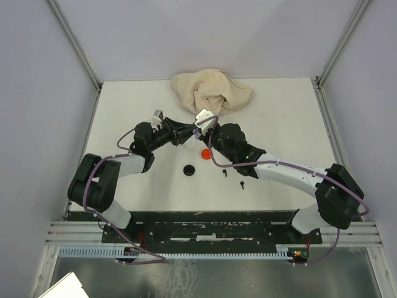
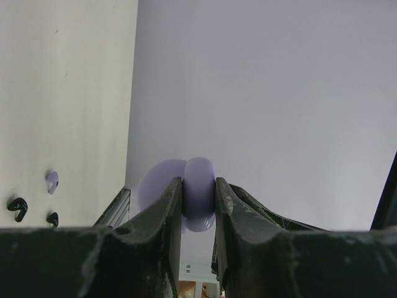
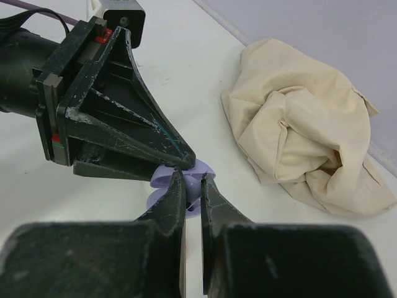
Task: Insert the wireless bluetooth earbuds into the charging case
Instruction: Place the earbud in the charging case.
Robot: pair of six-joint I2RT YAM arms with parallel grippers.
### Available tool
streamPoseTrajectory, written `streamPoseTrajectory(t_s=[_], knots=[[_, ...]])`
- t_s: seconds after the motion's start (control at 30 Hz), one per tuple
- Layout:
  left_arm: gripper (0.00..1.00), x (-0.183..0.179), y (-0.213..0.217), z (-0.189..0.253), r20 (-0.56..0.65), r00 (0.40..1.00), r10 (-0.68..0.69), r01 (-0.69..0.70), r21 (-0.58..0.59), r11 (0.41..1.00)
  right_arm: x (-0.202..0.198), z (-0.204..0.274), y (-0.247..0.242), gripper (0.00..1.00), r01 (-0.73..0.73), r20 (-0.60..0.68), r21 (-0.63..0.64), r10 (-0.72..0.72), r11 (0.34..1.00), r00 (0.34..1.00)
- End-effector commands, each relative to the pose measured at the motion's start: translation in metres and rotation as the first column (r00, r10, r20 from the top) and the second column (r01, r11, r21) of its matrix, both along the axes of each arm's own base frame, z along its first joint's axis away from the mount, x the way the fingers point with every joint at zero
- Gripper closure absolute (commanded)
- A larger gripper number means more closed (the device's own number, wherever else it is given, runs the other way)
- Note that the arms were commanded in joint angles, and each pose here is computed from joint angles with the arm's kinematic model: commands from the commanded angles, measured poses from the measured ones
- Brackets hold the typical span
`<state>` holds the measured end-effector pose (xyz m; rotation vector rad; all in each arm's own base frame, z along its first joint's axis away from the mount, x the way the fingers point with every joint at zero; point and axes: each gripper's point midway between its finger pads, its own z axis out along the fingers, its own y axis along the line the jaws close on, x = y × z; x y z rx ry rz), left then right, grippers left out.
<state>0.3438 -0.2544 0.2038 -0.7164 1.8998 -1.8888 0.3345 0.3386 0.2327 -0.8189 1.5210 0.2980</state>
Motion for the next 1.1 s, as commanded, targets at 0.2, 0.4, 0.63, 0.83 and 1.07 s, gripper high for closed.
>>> streamPoseTrajectory(t_s=[0.2, 0.4, 0.63, 0.83, 1.07], knots=[[0.97, -0.002, -0.007, 0.031, 0.072, 0.997, -0.034, 0.038, -0.058, 0.998, 0.001, 0.005, 0.007, 0.93, -0.015, 0.028, 0.027, 0.014, 1.000, 0.999], [0.97, -0.002, -0.006, 0.033, 0.073, 0.997, -0.031, 0.036, -0.067, 0.997, 0.000, 0.002, 0.006, 0.93, -0.016, 0.024, 0.020, 0.015, 1.000, 1.000], [0.97, -0.001, -0.007, 0.034, 0.078, 0.997, -0.030, 0.036, -0.071, 0.997, -0.001, 0.000, 0.002, 0.92, -0.008, 0.024, 0.012, 0.007, 1.000, 1.000], [0.97, 0.000, -0.006, 0.034, 0.078, 0.997, -0.026, 0.032, -0.072, 0.997, -0.002, -0.002, 0.003, 0.91, -0.014, 0.013, 0.007, 0.014, 1.000, 1.000], [0.97, 0.005, -0.007, 0.033, 0.079, 0.997, -0.019, 0.025, -0.073, 0.997, -0.011, -0.004, 0.010, 0.72, -0.054, -0.056, 0.027, 0.055, 0.998, 0.997]])
